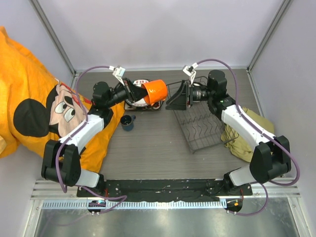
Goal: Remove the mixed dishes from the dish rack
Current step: Place the cup at the center of the board.
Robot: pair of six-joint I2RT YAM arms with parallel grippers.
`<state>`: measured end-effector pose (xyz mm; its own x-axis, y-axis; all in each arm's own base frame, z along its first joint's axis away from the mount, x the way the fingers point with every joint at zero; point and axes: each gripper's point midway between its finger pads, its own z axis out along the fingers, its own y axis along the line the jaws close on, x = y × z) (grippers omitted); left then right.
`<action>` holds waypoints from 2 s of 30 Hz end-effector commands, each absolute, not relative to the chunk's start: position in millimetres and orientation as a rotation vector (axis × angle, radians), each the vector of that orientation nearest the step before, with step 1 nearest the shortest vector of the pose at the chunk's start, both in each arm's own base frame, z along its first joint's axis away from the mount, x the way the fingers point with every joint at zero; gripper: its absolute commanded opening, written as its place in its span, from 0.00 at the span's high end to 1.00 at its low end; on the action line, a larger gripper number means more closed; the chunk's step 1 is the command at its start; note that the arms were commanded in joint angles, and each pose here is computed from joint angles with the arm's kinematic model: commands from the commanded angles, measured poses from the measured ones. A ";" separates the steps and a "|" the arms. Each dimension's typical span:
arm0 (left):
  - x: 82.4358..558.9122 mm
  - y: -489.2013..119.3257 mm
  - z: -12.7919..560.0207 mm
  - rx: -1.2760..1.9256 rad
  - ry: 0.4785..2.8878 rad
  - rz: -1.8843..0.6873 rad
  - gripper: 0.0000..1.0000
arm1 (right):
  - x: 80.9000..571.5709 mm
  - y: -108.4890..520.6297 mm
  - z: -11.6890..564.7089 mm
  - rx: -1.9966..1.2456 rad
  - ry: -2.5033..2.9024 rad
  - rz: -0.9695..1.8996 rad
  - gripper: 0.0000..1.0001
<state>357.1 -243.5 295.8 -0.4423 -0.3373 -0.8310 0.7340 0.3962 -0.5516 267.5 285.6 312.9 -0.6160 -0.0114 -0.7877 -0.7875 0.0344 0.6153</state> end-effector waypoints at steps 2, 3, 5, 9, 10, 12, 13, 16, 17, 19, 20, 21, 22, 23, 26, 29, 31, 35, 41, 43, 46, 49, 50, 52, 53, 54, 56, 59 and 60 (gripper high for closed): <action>355.8 -225.6 298.6 0.516 1.704 -1.020 1.00 | 279.4 269.3 329.6 -0.838 1.674 1.330 0.23; 359.3 -220.4 291.2 0.564 1.718 -0.941 1.00 | 281.6 266.9 333.0 -0.838 1.668 1.287 0.23; 359.8 -208.6 273.6 0.556 1.842 -0.851 1.00 | 285.2 260.4 332.1 -0.835 1.677 1.199 0.23; 364.1 -192.8 236.8 0.628 2.046 -0.716 1.00 | 296.0 250.5 333.3 -0.789 1.697 1.071 0.23; 369.1 -190.8 243.4 0.673 2.041 -0.679 1.00 | 296.8 248.7 332.8 -0.782 1.706 1.059 0.23; 364.8 -184.6 211.9 0.689 2.194 -0.663 1.00 | 299.6 245.2 332.4 -0.773 1.709 1.020 0.23; 367.4 -184.8 214.1 0.721 2.199 -0.640 1.00 | 299.6 244.1 330.7 -0.769 1.719 1.013 0.23; 369.1 -182.5 186.6 0.766 2.305 -0.569 1.00 | 300.4 240.0 330.6 -0.762 1.720 0.980 0.22; 369.2 -183.5 180.2 0.785 2.325 -0.550 1.00 | 300.9 238.6 330.2 -0.759 1.722 0.972 0.22; 369.6 -183.8 165.1 0.812 2.391 -0.501 1.00 | 300.5 237.5 329.8 -0.755 1.725 0.961 0.20; 369.9 -183.6 161.0 0.829 2.406 -0.478 1.00 | 300.5 237.0 329.3 -0.753 1.727 0.959 0.20; 367.6 -185.7 158.4 0.846 2.427 -0.468 1.00 | 300.4 236.7 329.4 -0.753 1.727 0.956 0.20; 369.1 -184.1 154.2 0.851 2.442 -0.436 1.00 | 299.9 236.5 329.0 -0.753 1.729 0.957 0.20; 368.7 -184.8 145.4 0.873 2.468 -0.418 1.00 | 299.5 236.4 328.9 -0.753 1.729 0.957 0.20; 366.8 -190.1 136.6 0.924 2.498 -0.372 1.00 | 299.1 235.6 327.3 -0.754 1.730 0.954 0.20; 367.8 -196.3 132.2 0.951 2.506 -0.346 1.00 | 298.7 236.2 325.9 -0.756 1.731 0.957 0.19; 369.9 -200.7 131.9 0.964 2.504 -0.330 1.00 | 298.1 236.5 325.4 -0.757 1.733 0.961 0.19; 373.7 -203.5 124.2 0.991 2.528 -0.291 1.00 | 297.1 236.4 325.2 -0.756 1.733 0.964 0.19; 379.9 -204.5 113.6 1.026 2.556 -0.247 1.00 | 297.8 234.0 326.4 -0.751 1.729 0.942 0.18; 381.6 -203.0 111.0 1.029 2.564 -0.235 1.00 | 301.1 230.9 327.1 -0.737 1.731 0.911 0.18; 382.9 -202.0 107.1 1.031 2.572 -0.224 1.00 | 305.9 226.8 328.3 -0.712 1.734 0.869 0.18; 382.7 -202.5 105.4 1.041 2.576 -0.223 1.00 | 310.0 223.1 327.0 -0.694 1.744 0.839 0.18; 383.1 -203.4 105.7 1.043 2.574 -0.223 1.00 | 310.7 222.4 326.9 -0.690 1.748 0.833 0.17; 383.6 -203.1 104.7 1.044 2.576 -0.224 1.00 | 311.8 221.6 325.5 -0.685 1.753 0.826 0.18; 383.8 -203.5 104.3 1.047 2.577 -0.226 1.00 | 312.6 222.3 324.5 -0.684 1.757 0.827 0.17; 384.1 -203.9 104.7 1.046 2.575 -0.228 1.00 | 312.7 221.7 323.9 -0.684 1.760 0.826 0.17; 384.8 -204.0 103.8 1.045 2.577 -0.226 1.00 | 313.1 221.6 323.7 -0.683 1.762 0.824 0.17; 385.2 -205.6 102.5 1.047 2.576 -0.231 1.00 | 312.9 221.2 324.9 -0.683 1.760 0.822 0.17; 385.9 -204.9 101.1 1.046 2.580 -0.228 1.00 | 313.3 221.1 324.0 -0.682 1.764 0.821 0.17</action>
<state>374.9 -195.6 84.5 -0.6975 0.6401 -0.3221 0.6830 0.7299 -0.0284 312.3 224.4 304.5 -0.3753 -0.0751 -0.9239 -0.7589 0.5972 0.2598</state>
